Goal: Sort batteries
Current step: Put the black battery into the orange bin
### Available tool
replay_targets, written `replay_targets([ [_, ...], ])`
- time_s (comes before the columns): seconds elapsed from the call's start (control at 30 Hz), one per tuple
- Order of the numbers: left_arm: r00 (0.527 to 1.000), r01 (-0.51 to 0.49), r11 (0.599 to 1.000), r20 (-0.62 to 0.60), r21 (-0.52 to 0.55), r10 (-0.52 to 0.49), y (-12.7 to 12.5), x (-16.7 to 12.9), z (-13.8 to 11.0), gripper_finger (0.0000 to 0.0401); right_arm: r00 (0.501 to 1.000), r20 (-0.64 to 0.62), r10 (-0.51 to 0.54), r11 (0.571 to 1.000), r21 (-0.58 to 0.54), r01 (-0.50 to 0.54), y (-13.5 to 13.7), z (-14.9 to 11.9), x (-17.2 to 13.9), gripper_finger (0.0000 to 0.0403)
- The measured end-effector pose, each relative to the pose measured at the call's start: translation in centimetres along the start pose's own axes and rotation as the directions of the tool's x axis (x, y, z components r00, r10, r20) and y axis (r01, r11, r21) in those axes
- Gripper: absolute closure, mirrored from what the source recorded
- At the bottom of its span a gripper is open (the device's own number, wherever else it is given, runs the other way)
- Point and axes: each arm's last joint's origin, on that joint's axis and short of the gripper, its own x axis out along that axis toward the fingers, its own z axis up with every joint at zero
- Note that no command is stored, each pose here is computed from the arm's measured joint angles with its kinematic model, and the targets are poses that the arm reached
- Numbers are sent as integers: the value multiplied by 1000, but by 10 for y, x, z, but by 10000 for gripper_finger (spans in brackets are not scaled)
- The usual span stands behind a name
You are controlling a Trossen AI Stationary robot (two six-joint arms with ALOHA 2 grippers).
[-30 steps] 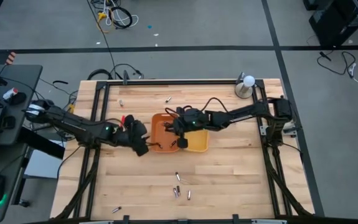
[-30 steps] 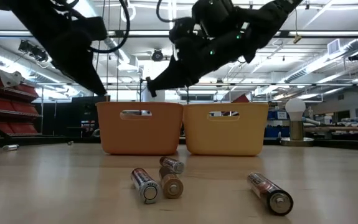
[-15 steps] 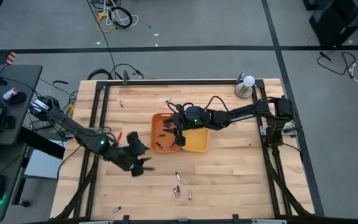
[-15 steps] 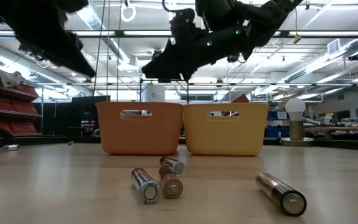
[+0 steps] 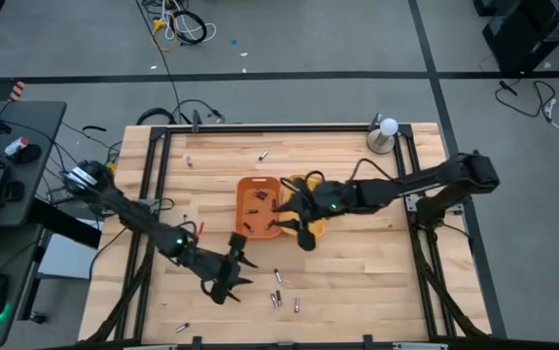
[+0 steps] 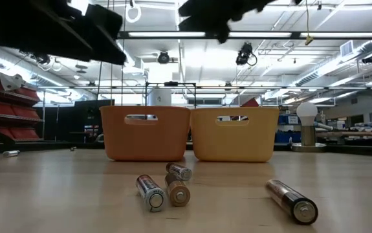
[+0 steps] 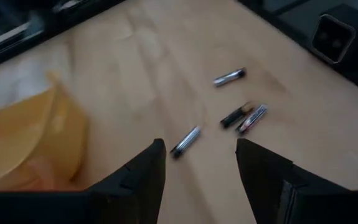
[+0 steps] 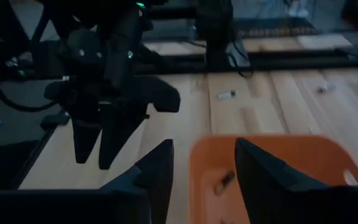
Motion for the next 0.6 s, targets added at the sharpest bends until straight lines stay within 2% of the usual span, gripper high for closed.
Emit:
replay_targets([
  [0.23, 984, 130, 992, 126, -5, -128, 5, 35, -6, 239, 990, -40, -133, 991, 26, 135, 37, -1, -36, 257],
  [0.37, 971, 193, 974, 166, -119, -172, 12, 49, -12, 250, 979, -42, -201, 979, 23, 202, 52, -4, -45, 259],
  [0.5, 968, 221, 927, 181, -303, -171, 12, 61, -20, 255, 965, -47, -260, 965, 24, 261, 61, -10, -46, 260],
  [0.6, 964, 254, 908, 169, -333, -207, 9, 70, -22, 251, 952, -58, -300, 953, 22, 302, 63, -15, -46, 260],
])
